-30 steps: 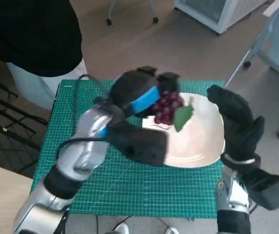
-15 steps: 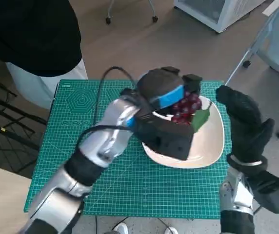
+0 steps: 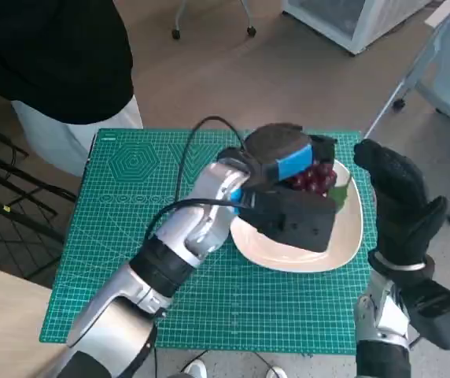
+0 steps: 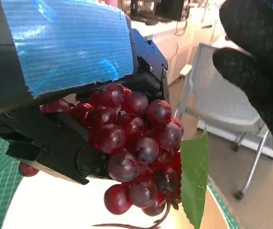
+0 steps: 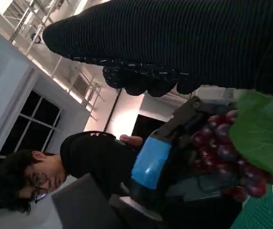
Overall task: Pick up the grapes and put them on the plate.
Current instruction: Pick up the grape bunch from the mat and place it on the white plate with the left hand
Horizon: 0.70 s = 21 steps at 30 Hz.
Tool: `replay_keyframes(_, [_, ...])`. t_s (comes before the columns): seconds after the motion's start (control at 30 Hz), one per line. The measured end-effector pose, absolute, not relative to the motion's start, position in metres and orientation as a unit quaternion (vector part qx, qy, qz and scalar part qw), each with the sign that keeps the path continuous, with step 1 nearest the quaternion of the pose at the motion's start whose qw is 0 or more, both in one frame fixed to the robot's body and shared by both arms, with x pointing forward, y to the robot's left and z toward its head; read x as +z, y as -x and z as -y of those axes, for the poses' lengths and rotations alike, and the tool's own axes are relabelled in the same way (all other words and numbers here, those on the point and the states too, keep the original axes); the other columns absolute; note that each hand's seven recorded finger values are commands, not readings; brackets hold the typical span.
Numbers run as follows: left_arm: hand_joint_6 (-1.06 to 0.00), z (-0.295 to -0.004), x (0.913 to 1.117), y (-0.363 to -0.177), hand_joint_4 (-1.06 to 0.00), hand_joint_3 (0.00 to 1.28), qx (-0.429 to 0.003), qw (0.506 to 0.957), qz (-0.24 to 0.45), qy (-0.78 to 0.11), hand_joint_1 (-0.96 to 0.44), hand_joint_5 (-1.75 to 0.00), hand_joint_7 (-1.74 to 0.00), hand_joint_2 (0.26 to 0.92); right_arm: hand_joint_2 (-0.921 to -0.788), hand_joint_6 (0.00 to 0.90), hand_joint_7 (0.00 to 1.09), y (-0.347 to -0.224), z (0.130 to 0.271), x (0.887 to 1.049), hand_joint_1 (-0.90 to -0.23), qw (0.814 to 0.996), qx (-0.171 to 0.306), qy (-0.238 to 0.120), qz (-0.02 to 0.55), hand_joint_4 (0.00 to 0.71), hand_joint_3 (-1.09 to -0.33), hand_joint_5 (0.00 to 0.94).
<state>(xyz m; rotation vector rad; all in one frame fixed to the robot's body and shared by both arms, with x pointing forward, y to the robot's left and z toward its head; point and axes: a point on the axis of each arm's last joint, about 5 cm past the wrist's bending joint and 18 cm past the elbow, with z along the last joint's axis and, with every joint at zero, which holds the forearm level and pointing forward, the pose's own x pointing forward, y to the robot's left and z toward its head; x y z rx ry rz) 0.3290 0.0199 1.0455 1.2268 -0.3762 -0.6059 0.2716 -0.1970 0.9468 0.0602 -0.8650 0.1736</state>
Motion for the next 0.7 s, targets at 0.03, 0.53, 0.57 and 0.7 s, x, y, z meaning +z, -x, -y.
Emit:
replay_keyframes(0.03, [-0.48, -0.02, 1.045, -0.33, -0.47, 0.23, -0.279, 0.759, 0.17, -0.563, 0.0, -1.39, -1.34, 0.921, -0.921, 0.172, 0.33, -0.272, 0.197, 0.947, -0.696, 0.904, 0.083, -0.029, 0.419, 0.367, -0.647, 0.002])
replay_keyframes(0.53, [-0.35, -0.024, 1.033, -0.336, -0.46, 0.24, -0.306, 0.77, 0.133, -0.544, 0.19, -1.33, -0.57, 0.903, -0.921, 0.185, 0.3, -0.272, 0.194, 0.945, -0.697, 0.906, 0.081, -0.034, 0.414, 0.366, -0.649, 0.001])
replay_keyframes(0.57, [-0.34, -0.024, 1.033, -0.336, -0.44, 0.2, -0.311, 0.772, 0.127, -0.539, 0.14, -1.17, -0.4, 0.898, -0.921, 0.185, 0.3, -0.272, 0.194, 0.944, -0.697, 0.906, 0.081, -0.035, 0.414, 0.366, -0.649, 0.001])
replay_keyframes(0.7, [-0.24, -0.025, 1.029, -0.338, -0.18, 0.07, -0.332, 0.772, 0.109, -0.53, -0.3, -0.33, -0.09, 0.88, -0.921, 0.187, 0.3, -0.272, 0.193, 0.944, -0.697, 0.906, 0.082, -0.037, 0.414, 0.366, -0.651, 0.0])
